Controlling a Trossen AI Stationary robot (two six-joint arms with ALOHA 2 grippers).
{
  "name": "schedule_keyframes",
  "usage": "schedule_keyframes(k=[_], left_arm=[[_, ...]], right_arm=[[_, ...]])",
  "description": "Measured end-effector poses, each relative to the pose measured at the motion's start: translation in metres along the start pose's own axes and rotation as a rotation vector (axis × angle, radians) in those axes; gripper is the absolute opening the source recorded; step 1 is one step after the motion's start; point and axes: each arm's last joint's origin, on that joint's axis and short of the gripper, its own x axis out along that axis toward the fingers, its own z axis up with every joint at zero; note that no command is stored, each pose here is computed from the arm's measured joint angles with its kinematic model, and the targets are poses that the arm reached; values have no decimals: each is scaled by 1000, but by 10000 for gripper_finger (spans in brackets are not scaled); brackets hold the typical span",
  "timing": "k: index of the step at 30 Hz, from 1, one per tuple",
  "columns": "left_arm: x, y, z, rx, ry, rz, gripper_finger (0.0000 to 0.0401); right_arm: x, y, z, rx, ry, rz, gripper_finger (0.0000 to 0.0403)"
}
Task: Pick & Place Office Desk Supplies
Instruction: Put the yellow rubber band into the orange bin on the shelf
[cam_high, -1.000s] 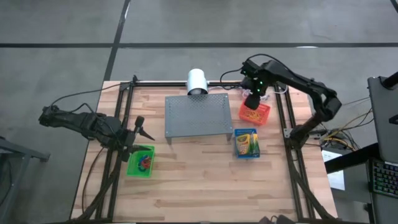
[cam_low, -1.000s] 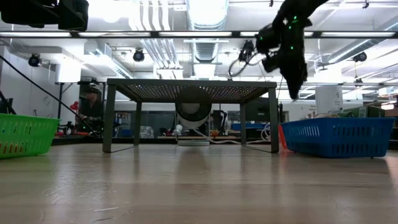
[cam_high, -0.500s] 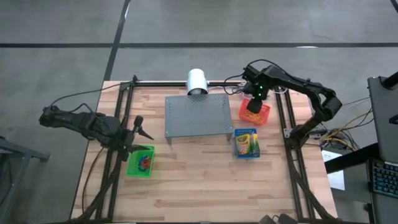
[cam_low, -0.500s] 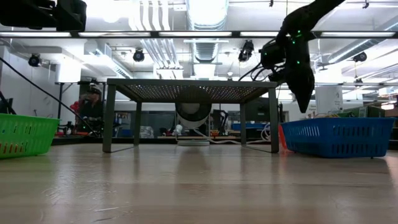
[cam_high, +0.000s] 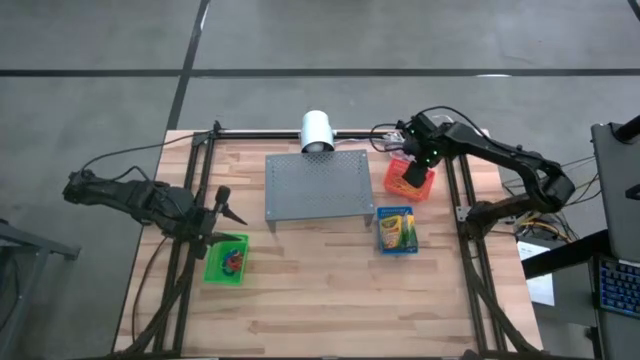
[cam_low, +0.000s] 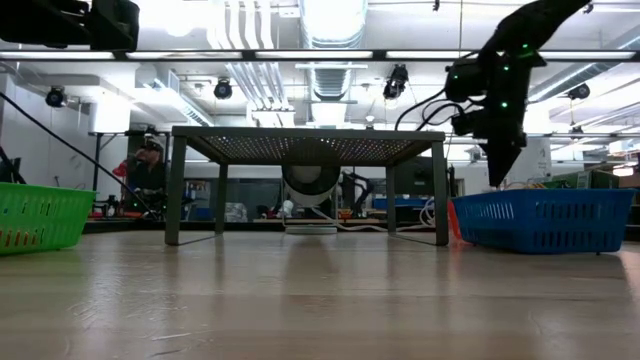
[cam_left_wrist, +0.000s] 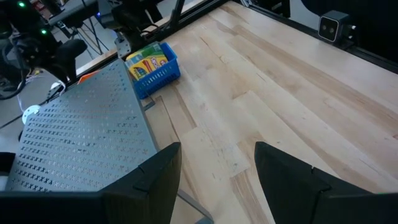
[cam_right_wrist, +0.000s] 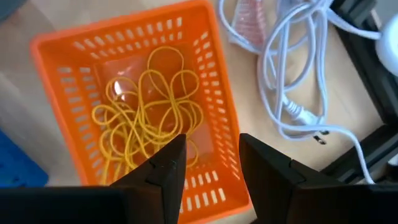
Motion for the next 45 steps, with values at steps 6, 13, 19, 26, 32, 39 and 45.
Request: schedule_keyframes(k=[6,13,19,26,32,39,45], left_arm=[[0,0,0,0,0,0,209],[0,0,-1,0,5,-2,209],[0,0,-1,1,6,-2,209],[0,0,-1,1,6,-3,209],[0,0,-1,1,6,-3,209],[0,0,-1,0,6,-2,209],[0,0,-1,1,6,-3,209]], right_arm=[[7,1,-7,-68,-67,-32,148],[21,-2,-5,-89,-13,-1,144],[33,-11,0,-76,24,33,148],[44,-21,1,-42,42,123,150],[45,-21,2,-40,45,127,150],[33,-22,4,-21,-2,110,150],[25,-22,3,-31,-27,84,150]])
